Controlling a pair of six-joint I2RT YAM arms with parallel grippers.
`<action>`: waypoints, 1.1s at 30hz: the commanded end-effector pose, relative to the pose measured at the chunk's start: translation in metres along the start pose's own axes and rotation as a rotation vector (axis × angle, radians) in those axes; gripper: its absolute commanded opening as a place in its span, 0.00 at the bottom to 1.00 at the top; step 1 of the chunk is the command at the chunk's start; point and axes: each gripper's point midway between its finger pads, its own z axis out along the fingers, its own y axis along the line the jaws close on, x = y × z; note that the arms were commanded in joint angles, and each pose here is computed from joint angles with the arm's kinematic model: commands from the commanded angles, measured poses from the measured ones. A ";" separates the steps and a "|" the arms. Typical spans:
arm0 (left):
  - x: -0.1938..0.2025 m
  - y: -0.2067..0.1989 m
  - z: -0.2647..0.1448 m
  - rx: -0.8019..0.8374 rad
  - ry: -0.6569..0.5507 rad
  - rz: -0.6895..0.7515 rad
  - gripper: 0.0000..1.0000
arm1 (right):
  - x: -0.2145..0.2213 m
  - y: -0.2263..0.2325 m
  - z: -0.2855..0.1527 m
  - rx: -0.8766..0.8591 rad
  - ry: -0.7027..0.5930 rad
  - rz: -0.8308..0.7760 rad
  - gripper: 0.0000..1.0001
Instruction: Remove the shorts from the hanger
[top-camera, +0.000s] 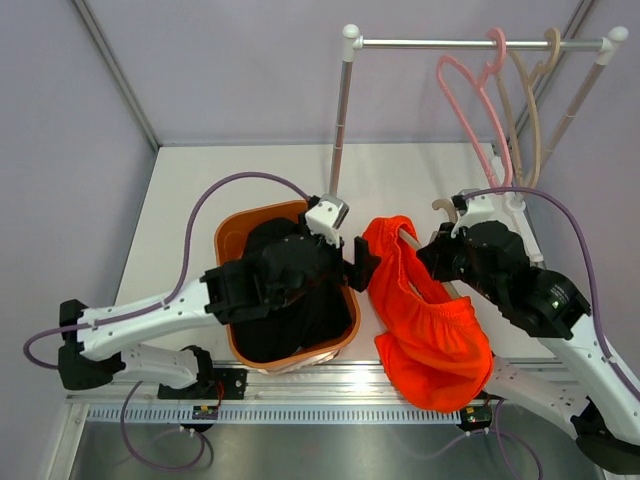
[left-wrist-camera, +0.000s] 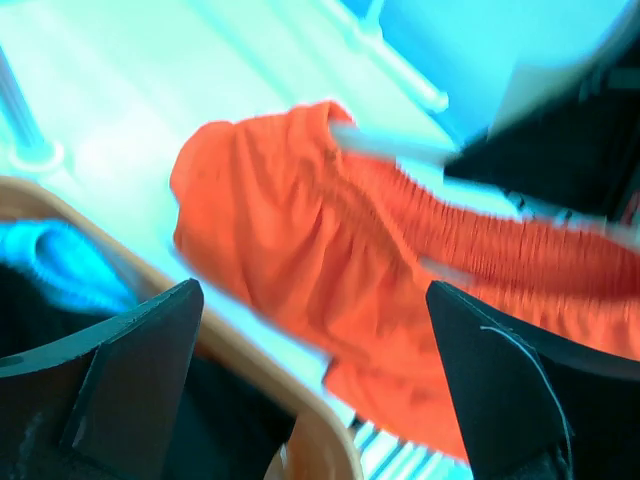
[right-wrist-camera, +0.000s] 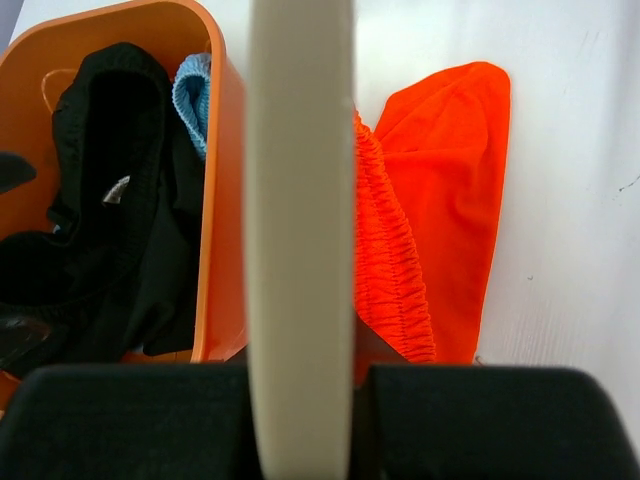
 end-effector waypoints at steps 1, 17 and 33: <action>-0.048 -0.013 0.015 -0.032 -0.151 -0.049 0.99 | -0.021 0.003 -0.015 -0.015 -0.085 0.044 0.00; -0.018 -0.041 0.094 -0.078 -0.069 -0.008 0.95 | -0.037 -0.001 -0.042 -0.018 -0.131 0.032 0.00; -0.006 -0.033 0.120 -0.125 -0.011 0.060 0.08 | -0.042 0.004 -0.046 -0.039 -0.131 0.016 0.00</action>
